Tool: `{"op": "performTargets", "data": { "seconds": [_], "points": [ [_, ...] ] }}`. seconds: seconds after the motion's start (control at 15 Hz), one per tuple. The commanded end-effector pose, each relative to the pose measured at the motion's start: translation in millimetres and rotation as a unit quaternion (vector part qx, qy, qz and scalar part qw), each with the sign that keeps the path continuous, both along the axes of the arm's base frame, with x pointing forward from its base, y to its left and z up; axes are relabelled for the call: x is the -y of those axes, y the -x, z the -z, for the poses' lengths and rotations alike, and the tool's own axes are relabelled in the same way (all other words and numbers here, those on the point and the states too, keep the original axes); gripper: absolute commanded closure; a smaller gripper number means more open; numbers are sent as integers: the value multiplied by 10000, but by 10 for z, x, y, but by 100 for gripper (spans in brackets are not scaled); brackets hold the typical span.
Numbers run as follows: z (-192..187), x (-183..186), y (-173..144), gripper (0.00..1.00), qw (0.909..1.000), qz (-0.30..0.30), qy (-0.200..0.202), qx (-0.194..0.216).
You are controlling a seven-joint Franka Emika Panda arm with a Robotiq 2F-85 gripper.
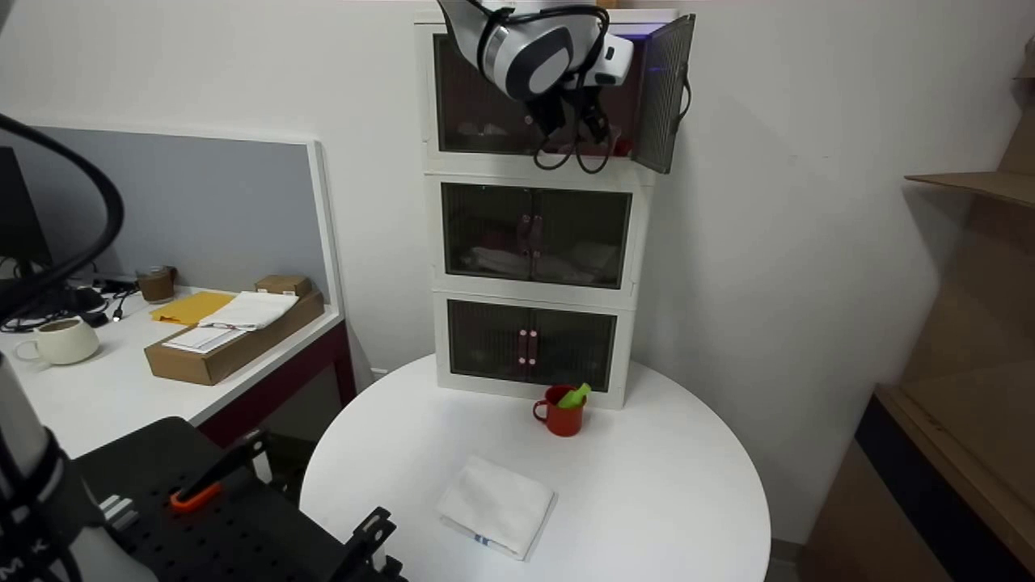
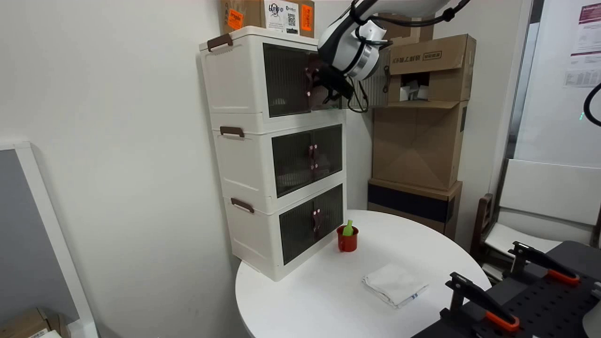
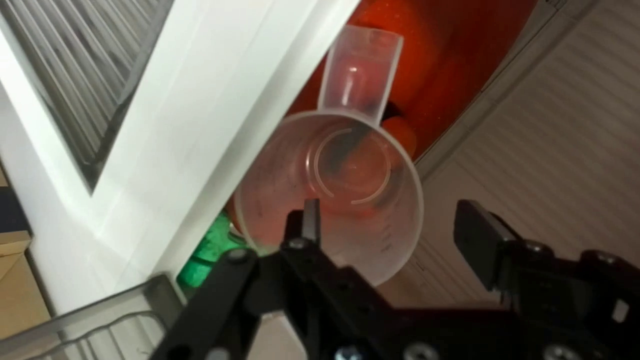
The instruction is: Pick up the colourless cup from the top compartment of the cabinet and put it on the table.
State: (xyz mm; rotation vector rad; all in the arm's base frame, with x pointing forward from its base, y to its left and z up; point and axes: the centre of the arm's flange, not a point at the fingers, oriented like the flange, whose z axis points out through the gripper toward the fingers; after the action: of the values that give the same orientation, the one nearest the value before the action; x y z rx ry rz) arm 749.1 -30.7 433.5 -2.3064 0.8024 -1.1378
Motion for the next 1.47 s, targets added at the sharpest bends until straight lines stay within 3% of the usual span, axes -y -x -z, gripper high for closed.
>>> {"op": "performTargets", "data": {
  "seconds": [0.0, 0.33, 0.6, 0.93, 1.13, 1.4],
  "points": [
    [-6, -77, -163, 60, 9998, -92, 119, 94],
    [-42, -259, -172, 98, 9992, -280, 213, 184],
    [-138, -377, 50, 99, 9985, -454, 185, 239],
    [-603, -413, 781, 98, 9928, -875, 483, 658],
    [-669, -298, 1124, 98, 9900, -1168, 647, 447],
    [-870, -209, 1606, 98, 9886, -1102, 923, 457]
  ]
}}
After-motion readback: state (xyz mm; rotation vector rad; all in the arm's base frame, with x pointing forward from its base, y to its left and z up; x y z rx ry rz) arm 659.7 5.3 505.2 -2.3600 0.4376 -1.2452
